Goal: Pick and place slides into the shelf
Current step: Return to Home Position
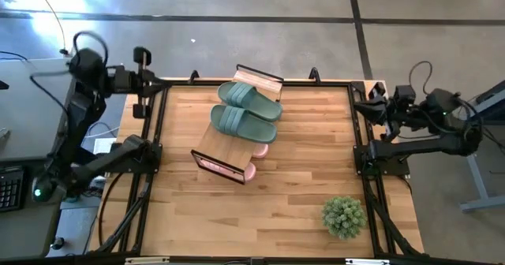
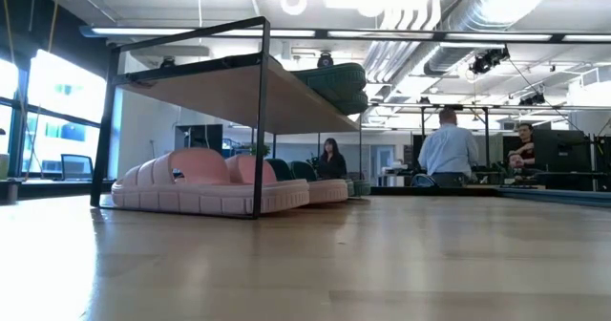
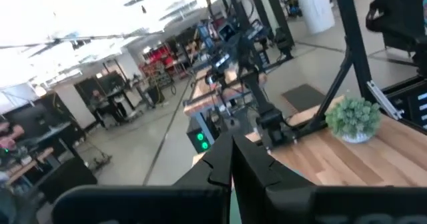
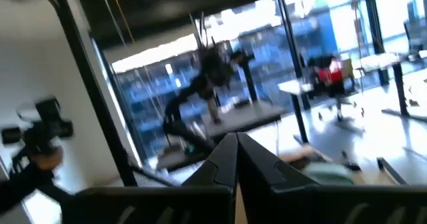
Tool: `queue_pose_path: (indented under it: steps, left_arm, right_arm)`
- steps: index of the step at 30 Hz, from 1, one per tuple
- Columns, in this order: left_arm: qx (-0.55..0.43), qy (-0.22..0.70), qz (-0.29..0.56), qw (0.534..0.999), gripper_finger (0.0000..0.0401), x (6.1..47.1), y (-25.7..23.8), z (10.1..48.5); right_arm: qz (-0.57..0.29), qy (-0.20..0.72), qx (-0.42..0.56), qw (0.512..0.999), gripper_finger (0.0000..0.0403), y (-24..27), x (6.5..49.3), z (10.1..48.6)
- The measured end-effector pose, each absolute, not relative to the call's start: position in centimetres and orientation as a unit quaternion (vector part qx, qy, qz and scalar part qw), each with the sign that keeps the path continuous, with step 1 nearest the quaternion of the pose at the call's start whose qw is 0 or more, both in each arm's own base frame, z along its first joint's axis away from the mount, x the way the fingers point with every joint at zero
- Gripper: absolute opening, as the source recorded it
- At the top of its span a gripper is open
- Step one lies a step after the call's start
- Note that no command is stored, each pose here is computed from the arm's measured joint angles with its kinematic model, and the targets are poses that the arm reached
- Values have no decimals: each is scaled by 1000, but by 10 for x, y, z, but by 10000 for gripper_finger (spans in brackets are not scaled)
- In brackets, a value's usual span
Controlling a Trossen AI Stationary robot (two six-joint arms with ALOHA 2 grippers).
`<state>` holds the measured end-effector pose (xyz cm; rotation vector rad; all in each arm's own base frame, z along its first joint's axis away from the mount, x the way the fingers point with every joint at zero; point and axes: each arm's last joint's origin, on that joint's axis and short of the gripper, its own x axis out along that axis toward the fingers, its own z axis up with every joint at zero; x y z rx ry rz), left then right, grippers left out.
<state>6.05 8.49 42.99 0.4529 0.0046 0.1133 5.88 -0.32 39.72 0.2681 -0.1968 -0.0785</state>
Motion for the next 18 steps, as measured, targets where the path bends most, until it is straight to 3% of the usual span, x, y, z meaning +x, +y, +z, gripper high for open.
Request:
queue_pose_path:
  steps: [5, 18]
  left_arm:
    - [211, -18, 74, 974, 0, 55, 80, 409]
    - [207, -53, 112, 970, 0, 44, 52, 385]
  right_arm:
    - [-34, -164, 142, 976, 0, -3, 40, 377]
    - [-63, -232, 161, 957, 0, -6, 4, 340]
